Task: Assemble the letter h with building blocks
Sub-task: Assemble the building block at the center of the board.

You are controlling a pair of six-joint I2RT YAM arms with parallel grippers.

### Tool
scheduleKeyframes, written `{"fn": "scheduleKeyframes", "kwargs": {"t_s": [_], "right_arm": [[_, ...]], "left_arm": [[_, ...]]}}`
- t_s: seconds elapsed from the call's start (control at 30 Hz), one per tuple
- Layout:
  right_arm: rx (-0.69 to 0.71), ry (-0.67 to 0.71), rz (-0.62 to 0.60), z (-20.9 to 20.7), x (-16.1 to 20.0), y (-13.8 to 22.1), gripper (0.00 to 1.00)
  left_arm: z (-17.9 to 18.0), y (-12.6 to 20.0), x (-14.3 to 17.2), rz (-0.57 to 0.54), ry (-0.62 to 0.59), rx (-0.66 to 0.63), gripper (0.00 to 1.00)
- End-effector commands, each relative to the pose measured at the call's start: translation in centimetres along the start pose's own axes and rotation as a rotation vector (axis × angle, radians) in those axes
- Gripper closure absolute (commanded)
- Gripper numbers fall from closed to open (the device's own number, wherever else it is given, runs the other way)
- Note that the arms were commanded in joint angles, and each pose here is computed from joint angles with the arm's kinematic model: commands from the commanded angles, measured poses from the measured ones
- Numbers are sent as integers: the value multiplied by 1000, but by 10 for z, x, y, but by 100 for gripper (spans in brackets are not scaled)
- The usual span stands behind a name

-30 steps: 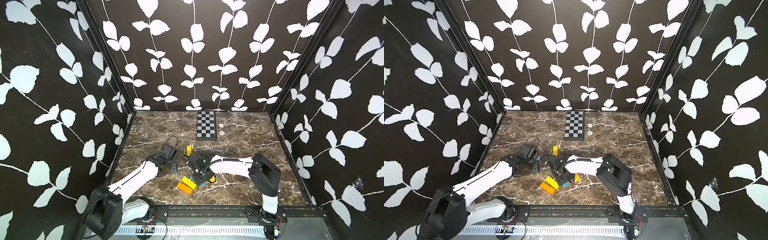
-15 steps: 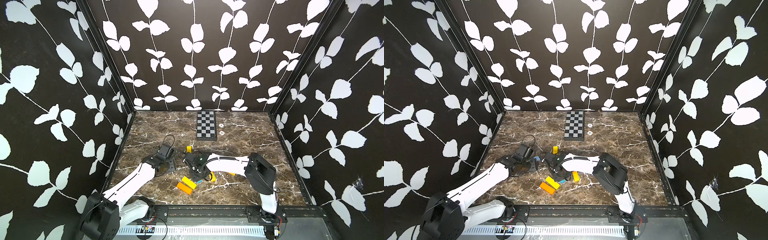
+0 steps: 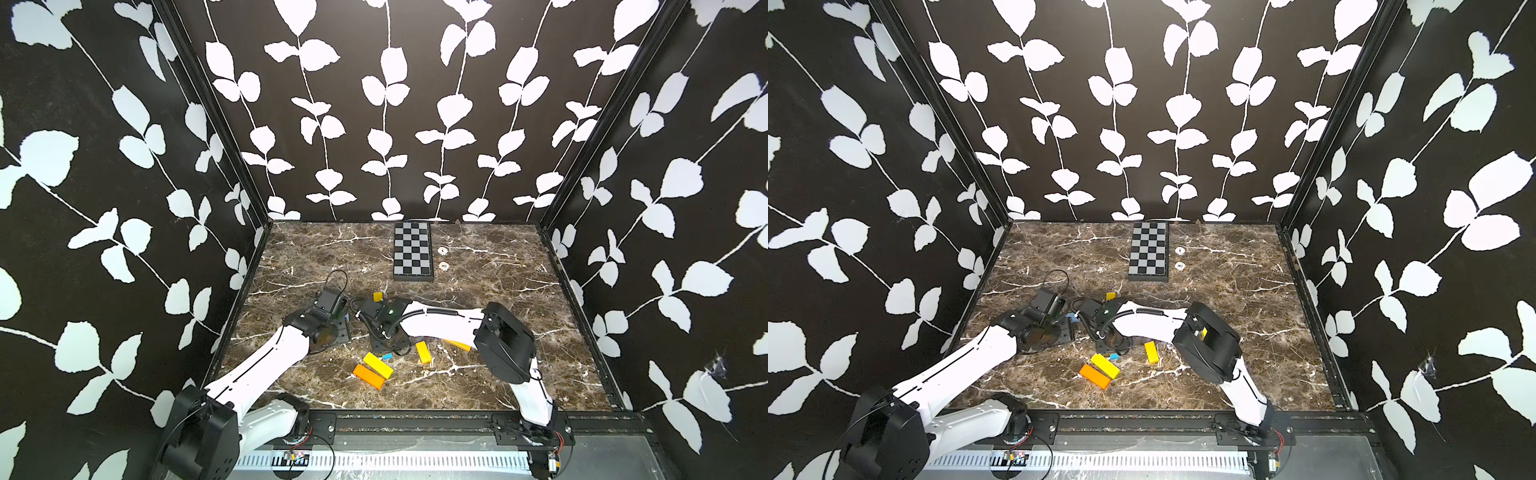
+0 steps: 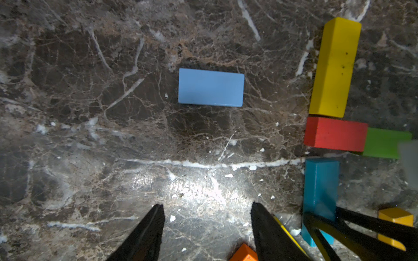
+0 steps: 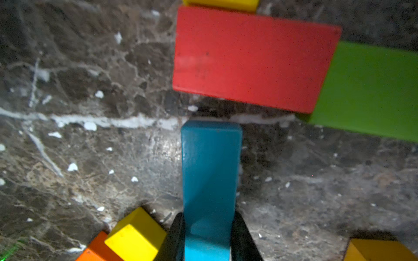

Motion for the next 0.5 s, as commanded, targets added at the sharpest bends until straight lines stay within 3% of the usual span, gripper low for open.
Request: {"fn": "scheduleKeyframes", "kwargs": {"t_s": [0.0, 0.27, 0.3, 0.33, 0.37, 0.4, 0.47], "right_arm": [[36, -67, 36, -6, 2, -13, 100], [14, -132, 38, -6, -1, -17, 100], [11, -136, 42, -6, 0, -18, 93], [7, -136, 42, -6, 0, -18, 62], [2, -138, 43, -5, 0, -19, 45], [0, -141, 42, -5, 1, -19, 39], [6, -147, 36, -7, 1, -19, 38]], "left_arm": [[1, 3, 0, 16, -17, -4, 36], [1, -1, 2, 27, -31, -5, 36], [0, -1, 2, 28, -31, -4, 36], [0, -1, 2, 28, -33, -3, 36], [0, -1, 2, 28, -36, -4, 36], [0, -1, 2, 29, -36, -4, 36], [1, -1, 2, 29, -39, -5, 36]]}}
Point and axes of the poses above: each gripper's point midway between its finger pads, its own y axis back along the fingers, its own z axis along the line the jaws close on, x = y × z, the point moved 3 cm from there along y, back along the fingers, and after that the axes turned 1 degree about -y, right-handed, at the moved point
